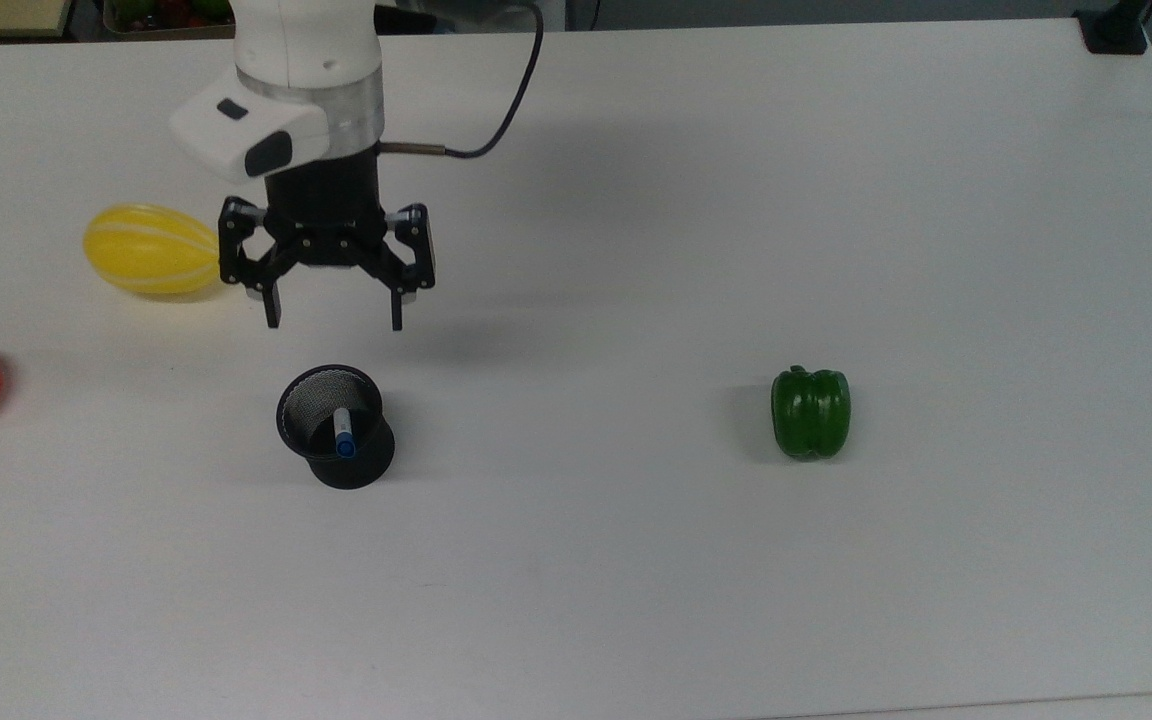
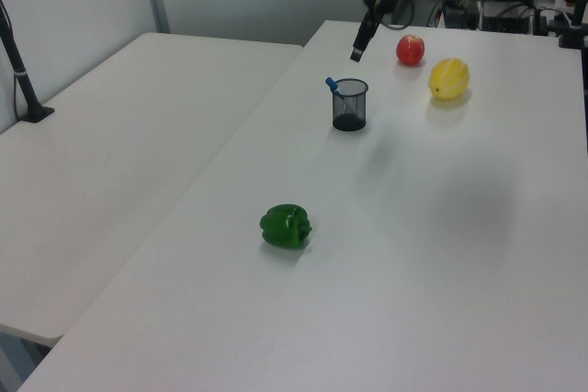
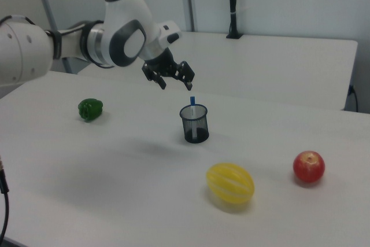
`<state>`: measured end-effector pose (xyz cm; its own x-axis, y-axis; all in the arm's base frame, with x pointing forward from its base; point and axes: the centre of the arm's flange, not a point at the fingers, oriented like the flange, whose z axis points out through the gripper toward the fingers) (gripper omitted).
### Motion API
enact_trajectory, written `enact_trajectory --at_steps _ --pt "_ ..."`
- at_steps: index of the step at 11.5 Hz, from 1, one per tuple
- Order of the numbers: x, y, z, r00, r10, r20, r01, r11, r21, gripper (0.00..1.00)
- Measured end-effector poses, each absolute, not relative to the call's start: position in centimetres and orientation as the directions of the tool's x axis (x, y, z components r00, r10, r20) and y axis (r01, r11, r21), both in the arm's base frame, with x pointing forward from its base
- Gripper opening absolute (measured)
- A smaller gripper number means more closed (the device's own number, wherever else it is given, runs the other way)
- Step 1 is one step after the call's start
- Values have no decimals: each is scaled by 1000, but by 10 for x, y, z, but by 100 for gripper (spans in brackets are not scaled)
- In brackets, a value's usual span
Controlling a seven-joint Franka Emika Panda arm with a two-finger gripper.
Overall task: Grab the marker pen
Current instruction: 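Move the gripper over the black mesh pen cup, then lower the gripper into the cup and close on the marker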
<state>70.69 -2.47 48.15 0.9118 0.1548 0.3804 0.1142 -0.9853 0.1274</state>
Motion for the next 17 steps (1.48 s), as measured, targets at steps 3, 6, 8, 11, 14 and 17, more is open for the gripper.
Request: enact_trajectory --at_steps 3,6,8,11,14,17 --pt "726 -25 444 883 164 440 113 -984 140 100" --pt "741 -25 408 843 175 509 111 -982 153 100" --pt "745 -24 397 826 178 535 110 -981 157 96" --pt "747 -24 389 818 180 546 110 -981 159 57" --pt "747 -24 389 817 180 548 109 -981 159 42" --pt "747 -24 390 817 179 548 108 -981 159 31"
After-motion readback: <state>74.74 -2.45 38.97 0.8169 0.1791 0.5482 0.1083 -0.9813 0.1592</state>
